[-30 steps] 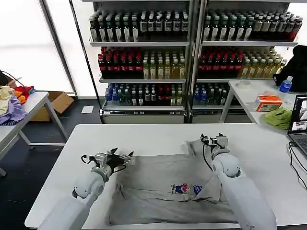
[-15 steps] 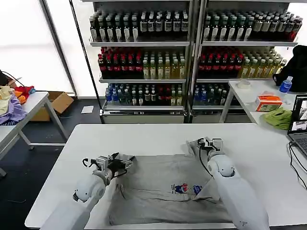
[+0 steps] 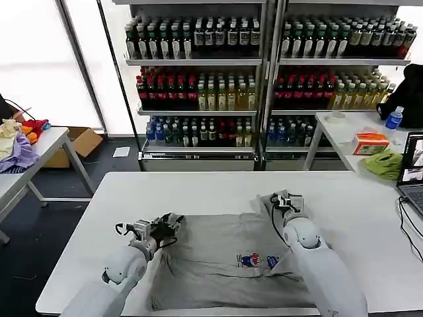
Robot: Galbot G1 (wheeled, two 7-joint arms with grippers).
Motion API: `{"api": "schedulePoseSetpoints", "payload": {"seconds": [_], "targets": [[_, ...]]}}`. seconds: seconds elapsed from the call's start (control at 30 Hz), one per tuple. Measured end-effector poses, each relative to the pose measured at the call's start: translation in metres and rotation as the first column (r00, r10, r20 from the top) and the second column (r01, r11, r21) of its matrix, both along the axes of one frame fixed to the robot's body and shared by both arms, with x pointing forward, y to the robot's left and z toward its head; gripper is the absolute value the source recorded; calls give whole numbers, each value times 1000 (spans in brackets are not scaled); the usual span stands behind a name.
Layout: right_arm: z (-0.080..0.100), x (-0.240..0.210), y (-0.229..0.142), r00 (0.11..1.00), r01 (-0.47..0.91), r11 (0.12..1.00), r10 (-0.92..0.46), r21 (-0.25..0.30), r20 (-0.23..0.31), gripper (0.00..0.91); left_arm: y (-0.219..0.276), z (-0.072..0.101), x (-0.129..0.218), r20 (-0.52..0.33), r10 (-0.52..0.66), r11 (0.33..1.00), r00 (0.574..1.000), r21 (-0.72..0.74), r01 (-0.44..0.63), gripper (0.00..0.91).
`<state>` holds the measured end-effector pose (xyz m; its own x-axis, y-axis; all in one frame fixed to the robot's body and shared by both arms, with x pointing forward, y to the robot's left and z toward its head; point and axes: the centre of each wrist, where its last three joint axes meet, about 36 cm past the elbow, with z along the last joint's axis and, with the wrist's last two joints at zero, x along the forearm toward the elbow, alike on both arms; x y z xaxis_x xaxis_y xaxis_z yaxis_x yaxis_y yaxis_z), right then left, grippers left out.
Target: Fold and organize the clothes.
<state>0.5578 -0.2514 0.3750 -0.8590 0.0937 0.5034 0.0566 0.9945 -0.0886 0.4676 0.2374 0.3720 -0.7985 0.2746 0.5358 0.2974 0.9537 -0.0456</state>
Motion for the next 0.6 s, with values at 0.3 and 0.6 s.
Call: {"api": "schedulePoseSetpoints", "payload": {"seconds": [0.3,0.6], "targets": [[6,-12,-1,1000,0,1000,0,27,24,0,-6,0,-5,16,5,1000,1000,-31,-5,0],[32,-26,-6,991,-3,998,-4,56,131,0,-12,8,-13,86,27,998,996,-64,-22,0]]}}
